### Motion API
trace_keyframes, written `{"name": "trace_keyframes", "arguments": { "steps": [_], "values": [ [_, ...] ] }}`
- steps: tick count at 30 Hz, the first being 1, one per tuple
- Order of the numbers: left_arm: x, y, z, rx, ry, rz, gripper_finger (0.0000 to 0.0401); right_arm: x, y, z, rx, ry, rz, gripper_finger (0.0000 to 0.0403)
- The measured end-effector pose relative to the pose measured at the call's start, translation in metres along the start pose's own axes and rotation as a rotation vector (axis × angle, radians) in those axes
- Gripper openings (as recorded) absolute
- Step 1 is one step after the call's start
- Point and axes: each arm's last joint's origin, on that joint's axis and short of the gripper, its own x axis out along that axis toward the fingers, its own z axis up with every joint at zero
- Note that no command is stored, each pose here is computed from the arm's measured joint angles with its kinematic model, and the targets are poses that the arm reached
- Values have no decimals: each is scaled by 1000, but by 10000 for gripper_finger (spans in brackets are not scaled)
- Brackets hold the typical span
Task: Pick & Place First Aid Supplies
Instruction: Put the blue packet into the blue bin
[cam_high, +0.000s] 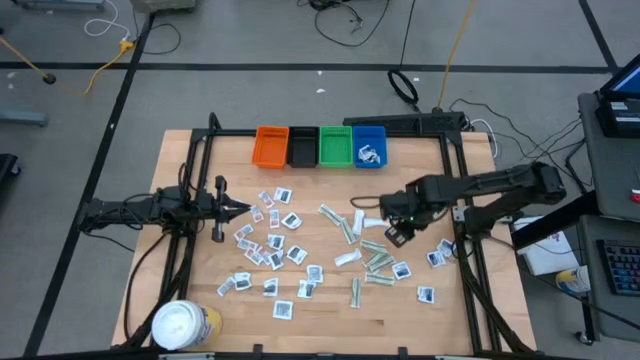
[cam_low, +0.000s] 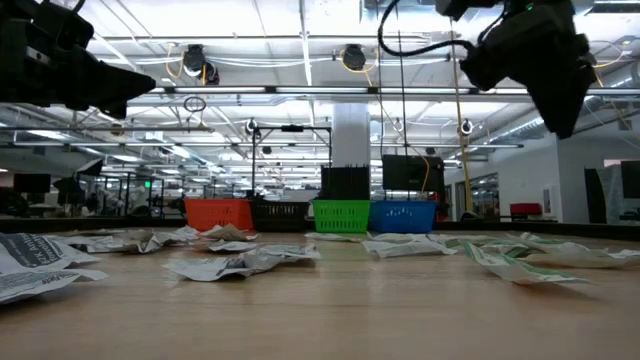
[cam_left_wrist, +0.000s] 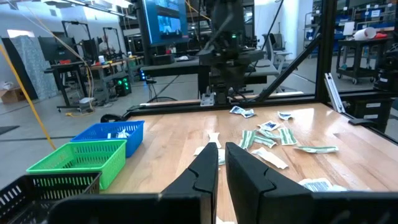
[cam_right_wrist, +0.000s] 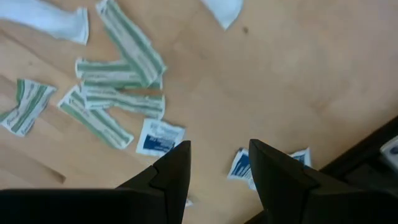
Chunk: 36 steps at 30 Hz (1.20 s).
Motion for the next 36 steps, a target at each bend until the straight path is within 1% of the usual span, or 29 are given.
{"name": "trace_keyframes", "arguments": {
  "steps": [10,15,19,22,29,36],
  "values": [
    [0,0,0,0,0,0,37,4,20,-33,37,3,-8,155],
    [0,0,0,0,0,0,37,8,27,-43,55,-3,-10,155],
    [0,0,0,0,0,0,37,19,38,-45,52,-23,-40,155],
    [0,0,0,0,0,0,37,28,48,-47,25,-22,-45,155],
    [0,0,0,0,0,0,37,47,64,-51,-23,-70,-61,155],
    [0,0,0,0,0,0,37,83,72,-56,-34,-63,-36,155]
  ]
}}
